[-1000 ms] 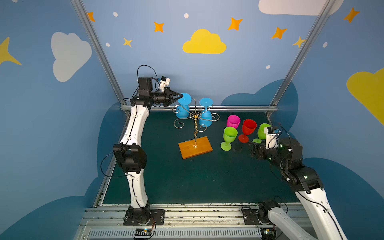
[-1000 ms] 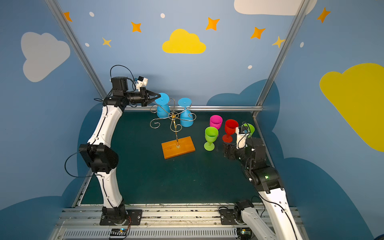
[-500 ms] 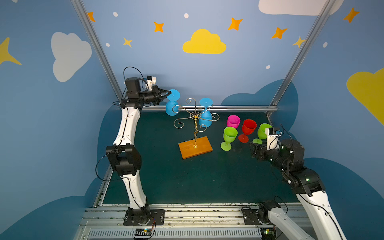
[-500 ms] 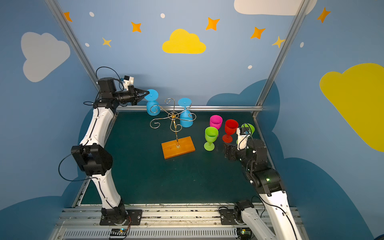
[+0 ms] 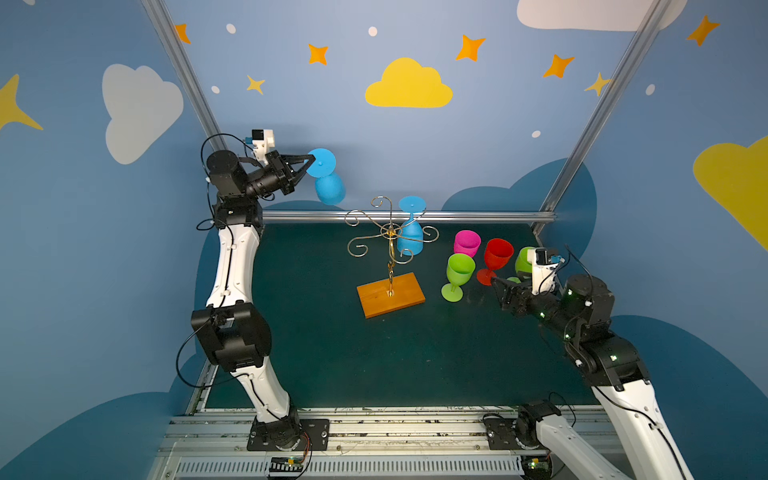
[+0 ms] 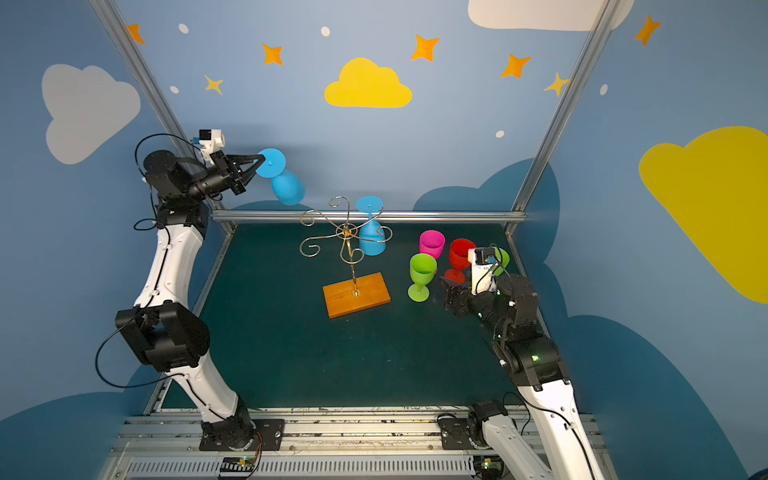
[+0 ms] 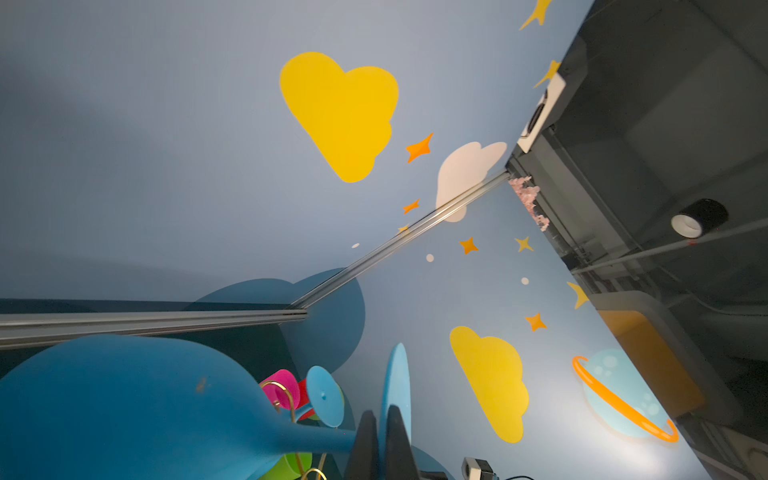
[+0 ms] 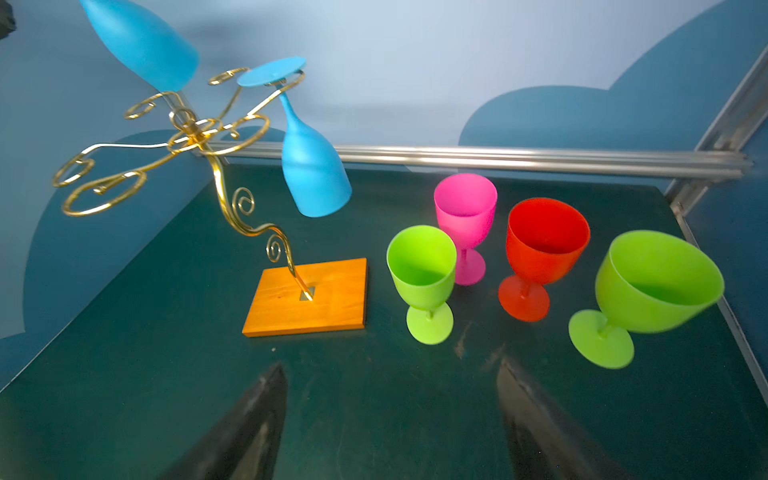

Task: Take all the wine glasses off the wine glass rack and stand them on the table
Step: 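Lift the blue glass off the rack hook with the left gripper while the right rises, then carry the blue glass toward the right gripper while the right gripper reaches toward it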

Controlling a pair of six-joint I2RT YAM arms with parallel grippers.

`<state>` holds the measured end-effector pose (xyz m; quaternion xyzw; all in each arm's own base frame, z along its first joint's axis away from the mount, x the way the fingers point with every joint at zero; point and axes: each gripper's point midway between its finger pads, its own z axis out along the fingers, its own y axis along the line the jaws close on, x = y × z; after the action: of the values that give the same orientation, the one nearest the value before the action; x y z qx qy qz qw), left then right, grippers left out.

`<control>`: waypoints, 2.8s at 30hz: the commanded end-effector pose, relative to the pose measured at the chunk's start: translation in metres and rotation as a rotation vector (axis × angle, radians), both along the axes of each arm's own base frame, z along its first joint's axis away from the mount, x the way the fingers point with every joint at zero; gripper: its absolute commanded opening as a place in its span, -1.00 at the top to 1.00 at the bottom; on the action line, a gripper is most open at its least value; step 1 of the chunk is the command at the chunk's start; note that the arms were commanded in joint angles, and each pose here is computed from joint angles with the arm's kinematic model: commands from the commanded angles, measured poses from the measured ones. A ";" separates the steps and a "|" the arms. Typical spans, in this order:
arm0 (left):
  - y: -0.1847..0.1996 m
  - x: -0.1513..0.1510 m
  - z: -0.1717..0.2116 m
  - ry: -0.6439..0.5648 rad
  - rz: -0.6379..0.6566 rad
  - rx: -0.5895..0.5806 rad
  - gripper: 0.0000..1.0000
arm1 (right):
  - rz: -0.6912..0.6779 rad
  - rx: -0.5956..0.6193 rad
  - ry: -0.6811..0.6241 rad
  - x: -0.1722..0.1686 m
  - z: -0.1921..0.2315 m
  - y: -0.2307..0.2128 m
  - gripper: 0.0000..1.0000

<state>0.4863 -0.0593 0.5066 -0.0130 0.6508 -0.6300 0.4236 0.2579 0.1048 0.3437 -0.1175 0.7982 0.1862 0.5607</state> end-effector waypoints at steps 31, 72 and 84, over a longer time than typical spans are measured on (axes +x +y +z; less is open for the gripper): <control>-0.140 -0.145 0.092 -0.202 -0.459 -0.035 0.94 | 0.585 -0.075 -0.713 -0.002 0.167 0.134 -0.63; -0.190 -0.171 0.078 -0.167 -0.599 -0.035 0.94 | 0.594 -0.186 -0.703 0.076 0.150 0.220 -0.44; -0.188 -0.156 0.076 -0.215 -0.538 -0.014 0.09 | 0.497 -0.163 -0.599 0.057 0.148 0.187 0.00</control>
<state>0.3288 -0.2494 0.5770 0.2067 0.5872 -0.7330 0.2743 0.3272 0.3083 0.4774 -0.4264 0.5479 0.2119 0.6878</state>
